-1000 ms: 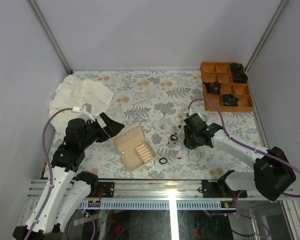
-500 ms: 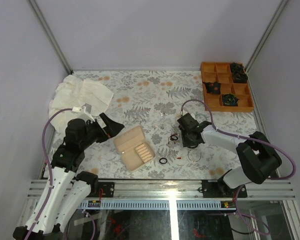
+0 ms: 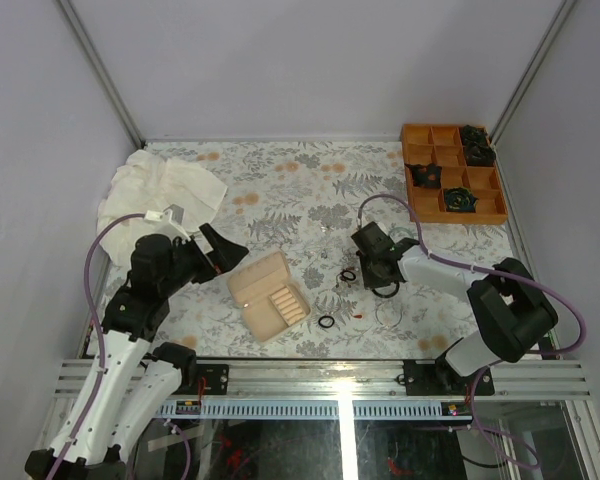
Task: Organize the mixed jewelry
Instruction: Pick up the jewelry from the center of the board.
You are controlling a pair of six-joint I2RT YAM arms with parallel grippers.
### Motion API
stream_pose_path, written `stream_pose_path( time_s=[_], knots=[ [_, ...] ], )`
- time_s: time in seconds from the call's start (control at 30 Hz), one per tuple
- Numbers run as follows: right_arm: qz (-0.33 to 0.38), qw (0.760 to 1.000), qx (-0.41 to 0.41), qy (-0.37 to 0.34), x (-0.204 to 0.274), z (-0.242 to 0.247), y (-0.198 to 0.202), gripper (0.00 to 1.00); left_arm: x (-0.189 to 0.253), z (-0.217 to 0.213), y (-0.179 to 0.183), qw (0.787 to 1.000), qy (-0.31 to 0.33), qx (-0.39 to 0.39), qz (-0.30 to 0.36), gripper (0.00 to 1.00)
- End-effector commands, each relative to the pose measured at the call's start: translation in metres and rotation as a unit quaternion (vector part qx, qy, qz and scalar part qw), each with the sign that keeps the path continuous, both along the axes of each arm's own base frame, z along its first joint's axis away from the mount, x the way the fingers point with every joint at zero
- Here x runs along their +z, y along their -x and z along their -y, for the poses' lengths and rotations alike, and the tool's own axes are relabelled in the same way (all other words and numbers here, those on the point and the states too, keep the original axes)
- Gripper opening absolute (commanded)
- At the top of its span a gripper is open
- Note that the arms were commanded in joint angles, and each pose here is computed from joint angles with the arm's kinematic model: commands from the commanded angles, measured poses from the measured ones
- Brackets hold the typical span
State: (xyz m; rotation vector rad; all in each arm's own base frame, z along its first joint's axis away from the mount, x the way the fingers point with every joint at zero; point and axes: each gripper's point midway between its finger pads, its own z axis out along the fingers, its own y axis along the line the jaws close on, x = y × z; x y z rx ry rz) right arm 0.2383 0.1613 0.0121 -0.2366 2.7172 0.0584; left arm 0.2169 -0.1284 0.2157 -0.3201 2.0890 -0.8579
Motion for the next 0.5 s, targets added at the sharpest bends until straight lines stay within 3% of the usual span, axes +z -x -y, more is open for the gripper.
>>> stream_pose_path(
  time_s=[0.0, 0.23, 0.47],
  knots=[
    [0.049, 0.999, 0.009, 0.005, 0.033, -0.006, -0.022, 0.0, 0.018, -0.003, -0.001, 1.0, -0.003, 0.002, 0.024, 1.0],
    [0.088, 0.995, 0.031, -0.028, 0.078, -0.017, -0.024, 0.0, 0.029, -0.009, 0.004, 0.999, -0.007, 0.014, 0.034, 1.0],
    [0.095, 0.988, 0.091, -0.082, 0.104, -0.063, 0.003, 0.0, 0.046, -0.012, 0.009, 0.999, -0.007, 0.02, 0.05, 1.0]
  ],
)
